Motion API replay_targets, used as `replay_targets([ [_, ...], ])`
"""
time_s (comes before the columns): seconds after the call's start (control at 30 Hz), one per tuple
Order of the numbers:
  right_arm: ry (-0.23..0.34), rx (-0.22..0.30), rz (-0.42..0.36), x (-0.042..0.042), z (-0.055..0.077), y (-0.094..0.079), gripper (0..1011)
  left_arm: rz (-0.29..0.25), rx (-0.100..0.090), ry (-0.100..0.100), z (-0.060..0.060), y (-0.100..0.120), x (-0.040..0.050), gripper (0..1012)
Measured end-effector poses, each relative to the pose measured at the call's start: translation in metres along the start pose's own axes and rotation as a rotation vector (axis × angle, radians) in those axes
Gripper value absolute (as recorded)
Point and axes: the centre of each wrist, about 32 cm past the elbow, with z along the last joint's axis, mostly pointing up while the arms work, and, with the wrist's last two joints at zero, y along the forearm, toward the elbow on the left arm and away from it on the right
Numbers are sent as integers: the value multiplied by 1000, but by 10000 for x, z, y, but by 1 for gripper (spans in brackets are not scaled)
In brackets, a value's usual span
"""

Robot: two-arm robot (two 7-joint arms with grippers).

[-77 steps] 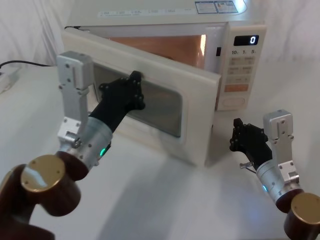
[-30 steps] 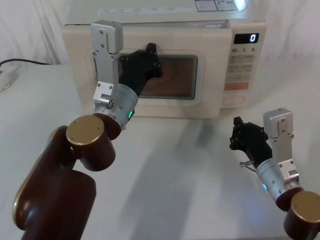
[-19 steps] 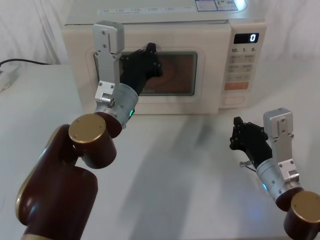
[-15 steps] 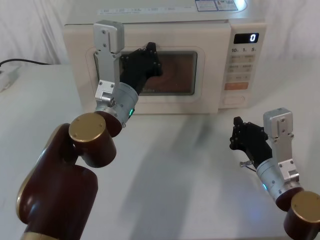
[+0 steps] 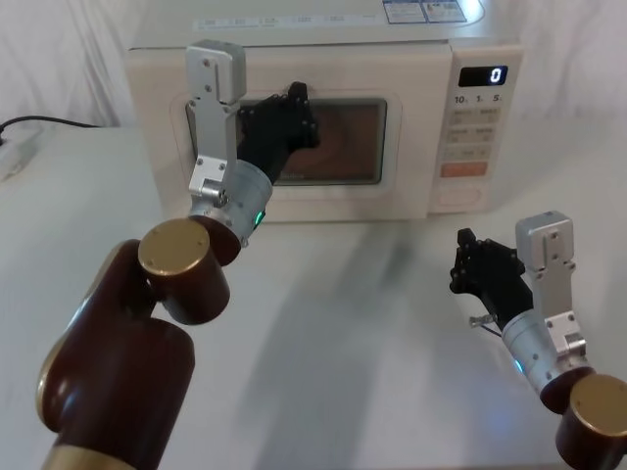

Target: Press the button to open the microwave door with one hand; close the microwave door with the other hand.

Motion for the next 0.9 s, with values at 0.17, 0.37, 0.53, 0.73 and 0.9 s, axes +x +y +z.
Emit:
replay_targets([
  [0.17,0,0,0,0,0,0,0,-2,-1,2,5,-16,1,0],
  [0.37,0,0,0,0,0,0,0,-8,-4,4,9,-27,-1,0],
  [0.53,0,0,0,0,0,0,0,-12,-7,5,14,-34,-3,0],
  [0.73,0,0,0,1,0,0,0,-10,-7,7,16,-46,5,0],
  [0.9,0,0,0,0,0,0,0,-9,-7,7,14,-49,8,0],
])
